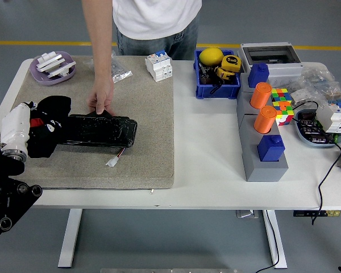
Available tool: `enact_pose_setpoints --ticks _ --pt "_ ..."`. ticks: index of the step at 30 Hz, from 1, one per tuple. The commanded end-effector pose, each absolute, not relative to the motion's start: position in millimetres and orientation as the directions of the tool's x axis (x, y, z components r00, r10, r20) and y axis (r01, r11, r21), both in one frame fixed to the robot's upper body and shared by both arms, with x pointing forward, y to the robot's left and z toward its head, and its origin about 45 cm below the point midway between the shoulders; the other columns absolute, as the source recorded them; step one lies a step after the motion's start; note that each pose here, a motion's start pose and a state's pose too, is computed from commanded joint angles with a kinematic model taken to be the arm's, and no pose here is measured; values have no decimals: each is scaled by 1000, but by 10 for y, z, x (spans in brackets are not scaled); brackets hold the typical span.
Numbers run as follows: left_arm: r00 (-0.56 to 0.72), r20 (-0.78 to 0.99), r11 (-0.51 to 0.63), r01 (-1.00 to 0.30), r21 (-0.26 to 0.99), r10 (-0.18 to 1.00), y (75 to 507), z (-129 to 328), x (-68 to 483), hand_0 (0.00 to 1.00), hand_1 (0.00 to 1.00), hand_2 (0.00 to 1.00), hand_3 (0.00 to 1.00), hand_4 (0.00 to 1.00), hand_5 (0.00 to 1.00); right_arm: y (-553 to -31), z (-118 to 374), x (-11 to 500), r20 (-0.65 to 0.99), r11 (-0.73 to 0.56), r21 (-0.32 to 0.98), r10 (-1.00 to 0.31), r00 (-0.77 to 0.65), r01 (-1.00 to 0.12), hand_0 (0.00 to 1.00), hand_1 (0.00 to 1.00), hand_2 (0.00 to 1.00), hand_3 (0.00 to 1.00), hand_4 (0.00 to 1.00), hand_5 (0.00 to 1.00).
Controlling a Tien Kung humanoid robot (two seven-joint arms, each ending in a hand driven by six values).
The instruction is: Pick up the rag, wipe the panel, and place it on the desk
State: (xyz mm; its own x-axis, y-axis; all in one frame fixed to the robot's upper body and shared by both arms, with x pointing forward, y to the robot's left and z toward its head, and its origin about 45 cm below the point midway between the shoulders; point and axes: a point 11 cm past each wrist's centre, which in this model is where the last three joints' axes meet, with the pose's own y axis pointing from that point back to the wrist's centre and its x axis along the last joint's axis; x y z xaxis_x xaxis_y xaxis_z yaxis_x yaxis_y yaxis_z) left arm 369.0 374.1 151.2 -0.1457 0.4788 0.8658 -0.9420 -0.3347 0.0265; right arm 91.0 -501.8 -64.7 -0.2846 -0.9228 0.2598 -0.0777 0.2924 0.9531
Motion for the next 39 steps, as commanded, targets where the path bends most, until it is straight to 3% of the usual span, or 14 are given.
enact_pose_setpoints --ticks 9,24,39 --pt "-90 858 -246 -968 44 506 3369 1450 3663 286 191 460 435 126 2 -5026 -643 906 262 294 953 -922 -285 -76 707 631 685 638 998 564" --pt "65 851 -4 -997 79 521 2515 1420 3500 290 195 462 440 145 2 -5046 -633 905 265 298 952 -921 -285 -76 706 631 684 639 998 564" --pt "128 847 84 -992 98 517 2232 1396 3382 291 196 463 440 149 2 -5057 -626 907 269 300 951 -920 -285 -72 706 631 684 638 998 562"
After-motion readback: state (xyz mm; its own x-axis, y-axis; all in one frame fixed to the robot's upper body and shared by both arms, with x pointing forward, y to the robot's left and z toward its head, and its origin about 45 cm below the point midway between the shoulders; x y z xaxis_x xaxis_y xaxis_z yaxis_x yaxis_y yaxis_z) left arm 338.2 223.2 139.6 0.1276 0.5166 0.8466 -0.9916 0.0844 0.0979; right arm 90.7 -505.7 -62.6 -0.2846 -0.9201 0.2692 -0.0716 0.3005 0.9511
